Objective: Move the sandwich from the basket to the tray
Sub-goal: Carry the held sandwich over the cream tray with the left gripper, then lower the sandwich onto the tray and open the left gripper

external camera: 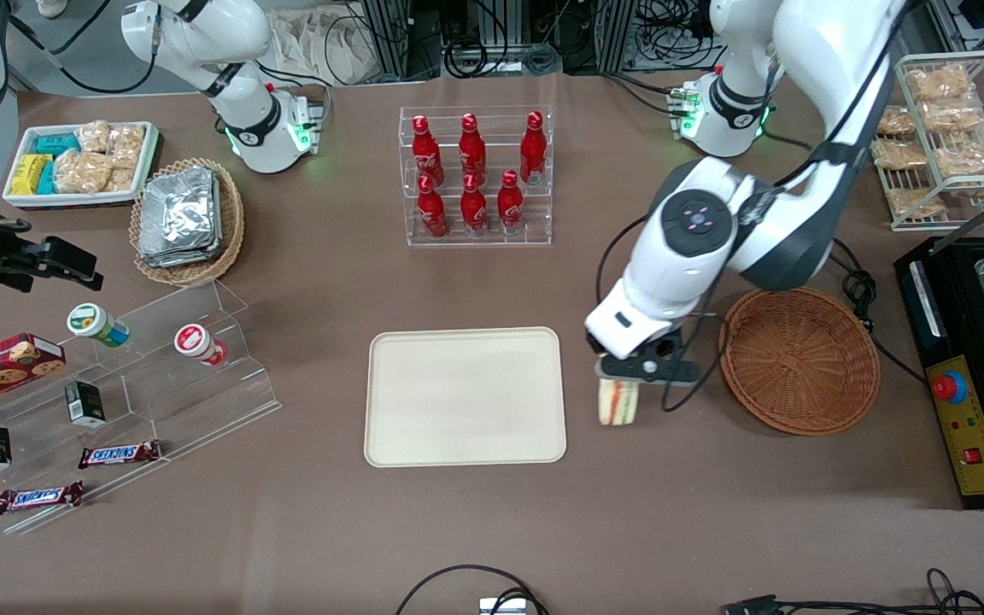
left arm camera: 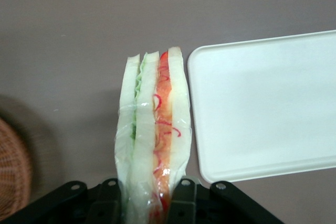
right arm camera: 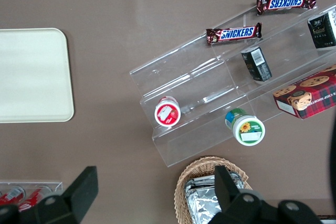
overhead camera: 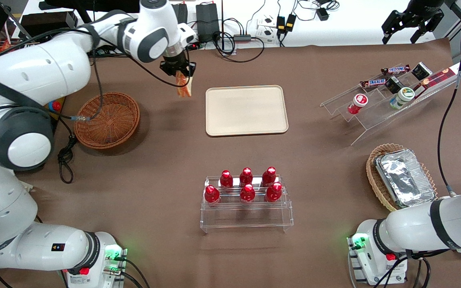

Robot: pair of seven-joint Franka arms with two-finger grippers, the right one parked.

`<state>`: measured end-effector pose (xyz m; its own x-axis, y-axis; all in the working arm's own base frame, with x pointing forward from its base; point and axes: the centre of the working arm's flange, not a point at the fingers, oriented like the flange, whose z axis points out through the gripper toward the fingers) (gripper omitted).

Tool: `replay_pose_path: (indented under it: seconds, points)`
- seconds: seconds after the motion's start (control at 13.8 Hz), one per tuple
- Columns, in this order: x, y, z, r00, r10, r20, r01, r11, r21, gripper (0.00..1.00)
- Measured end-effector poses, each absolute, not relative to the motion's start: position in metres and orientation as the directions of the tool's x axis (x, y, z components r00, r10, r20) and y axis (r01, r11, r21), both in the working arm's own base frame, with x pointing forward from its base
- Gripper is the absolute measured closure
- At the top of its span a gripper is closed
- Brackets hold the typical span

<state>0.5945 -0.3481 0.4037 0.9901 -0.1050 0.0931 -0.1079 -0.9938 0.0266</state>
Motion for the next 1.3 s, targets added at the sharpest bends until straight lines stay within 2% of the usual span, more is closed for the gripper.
replay_pose_path:
  seconds: [0.14, 0.65, 1.3]
  points:
    - [0.595, -0.374, 0.382, 0.989, -0.114, 0.095, -0.115, -0.993, 0.004, 0.77]
    - [0.596, -0.441, 0.296, 0.989, -0.139, 0.048, -0.139, -0.99, 0.0, 0.77]
    - [0.588, -0.47, 0.24, 0.986, -0.167, 0.018, -0.167, -0.986, -0.006, 0.77]
